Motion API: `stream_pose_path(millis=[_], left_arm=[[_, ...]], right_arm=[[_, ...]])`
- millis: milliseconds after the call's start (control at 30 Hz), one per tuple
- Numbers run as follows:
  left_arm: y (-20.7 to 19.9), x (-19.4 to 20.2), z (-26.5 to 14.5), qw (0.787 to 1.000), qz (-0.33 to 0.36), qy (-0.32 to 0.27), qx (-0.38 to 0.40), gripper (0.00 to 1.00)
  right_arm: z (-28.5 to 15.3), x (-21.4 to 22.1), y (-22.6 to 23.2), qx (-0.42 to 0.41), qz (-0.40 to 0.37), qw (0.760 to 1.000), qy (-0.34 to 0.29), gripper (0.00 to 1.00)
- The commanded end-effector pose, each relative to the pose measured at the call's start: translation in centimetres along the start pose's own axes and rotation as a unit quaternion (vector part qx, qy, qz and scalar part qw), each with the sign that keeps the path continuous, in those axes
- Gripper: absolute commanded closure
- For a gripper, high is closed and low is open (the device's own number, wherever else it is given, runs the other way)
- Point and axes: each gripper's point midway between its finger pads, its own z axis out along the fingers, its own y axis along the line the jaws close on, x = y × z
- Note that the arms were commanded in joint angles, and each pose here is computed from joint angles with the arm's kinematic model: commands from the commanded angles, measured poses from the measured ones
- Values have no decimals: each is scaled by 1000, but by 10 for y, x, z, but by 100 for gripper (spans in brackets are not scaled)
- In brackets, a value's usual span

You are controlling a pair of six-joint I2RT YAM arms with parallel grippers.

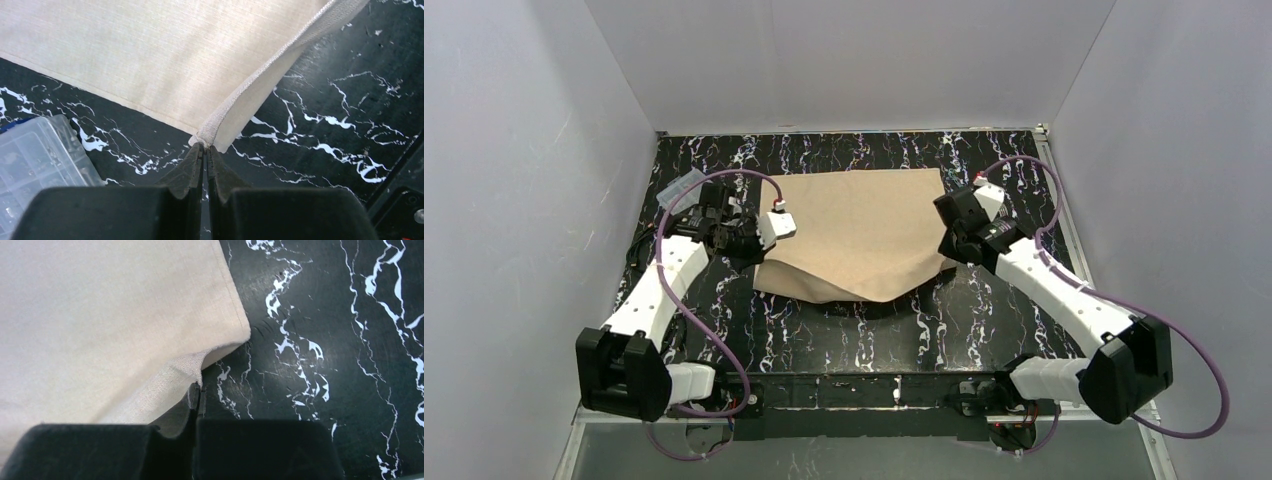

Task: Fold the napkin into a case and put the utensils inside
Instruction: Fold and flatten the napkin at the center of the board.

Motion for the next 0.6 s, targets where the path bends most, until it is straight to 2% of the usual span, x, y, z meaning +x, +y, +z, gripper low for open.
stream_pose_path(millis=[0,300,567], left_arm=[[25,-17,-1,999,-10,-19,-29,100],[77,-26,0,994,-30,-24,-98,100],[111,-24,14,991,-42,-9,-130,100]], right_arm=[[-1,-39,28,-36,18,999,-34,99],[23,-81,40,-38,31,998,-39,99],[47,-93,58,-48,31,998,-29,99]])
